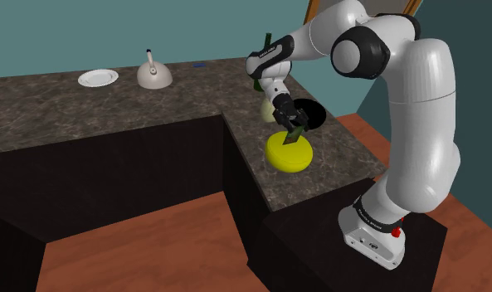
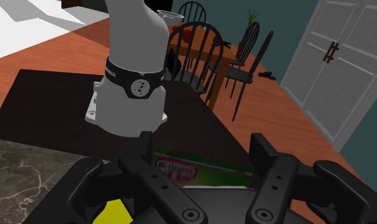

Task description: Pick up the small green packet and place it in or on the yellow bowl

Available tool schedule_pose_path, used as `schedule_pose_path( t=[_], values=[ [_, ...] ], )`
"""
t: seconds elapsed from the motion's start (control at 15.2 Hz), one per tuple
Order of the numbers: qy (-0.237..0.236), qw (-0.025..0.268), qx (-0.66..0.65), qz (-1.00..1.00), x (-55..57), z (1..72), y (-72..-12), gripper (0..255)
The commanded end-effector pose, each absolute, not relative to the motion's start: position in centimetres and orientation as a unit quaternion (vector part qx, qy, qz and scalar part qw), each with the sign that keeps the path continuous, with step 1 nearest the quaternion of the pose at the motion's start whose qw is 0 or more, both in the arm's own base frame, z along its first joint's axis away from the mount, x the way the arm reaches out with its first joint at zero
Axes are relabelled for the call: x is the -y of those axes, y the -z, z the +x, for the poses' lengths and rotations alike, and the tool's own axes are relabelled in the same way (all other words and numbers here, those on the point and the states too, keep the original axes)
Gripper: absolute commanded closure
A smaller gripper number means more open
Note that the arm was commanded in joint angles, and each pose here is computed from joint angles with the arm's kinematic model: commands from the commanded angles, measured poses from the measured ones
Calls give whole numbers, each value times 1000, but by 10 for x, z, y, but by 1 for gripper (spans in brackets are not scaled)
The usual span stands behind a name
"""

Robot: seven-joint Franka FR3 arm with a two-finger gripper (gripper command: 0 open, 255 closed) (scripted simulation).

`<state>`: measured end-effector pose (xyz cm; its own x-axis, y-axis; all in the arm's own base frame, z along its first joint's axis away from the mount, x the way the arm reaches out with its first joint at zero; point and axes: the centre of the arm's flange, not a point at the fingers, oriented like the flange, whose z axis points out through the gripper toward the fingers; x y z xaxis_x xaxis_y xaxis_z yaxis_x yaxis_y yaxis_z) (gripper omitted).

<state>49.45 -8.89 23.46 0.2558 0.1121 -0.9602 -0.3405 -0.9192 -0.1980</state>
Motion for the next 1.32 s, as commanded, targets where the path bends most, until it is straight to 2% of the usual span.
schedule_pose_path(
  t=[0.0, 0.07, 0.13, 0.46, 0.73, 1.25],
  values=[
    [-606, 187, -74, -770, 89, 494, -235, 255],
    [-606, 187, -74, -770, 89, 494, -235, 255],
    [-606, 187, -74, -770, 89, 494, -234, 0],
    [-606, 187, -74, -770, 89, 494, -235, 0],
    [-606, 187, -74, -770, 108, 540, -244, 0],
    [-606, 187, -74, -770, 108, 540, -244, 0]
  ],
)
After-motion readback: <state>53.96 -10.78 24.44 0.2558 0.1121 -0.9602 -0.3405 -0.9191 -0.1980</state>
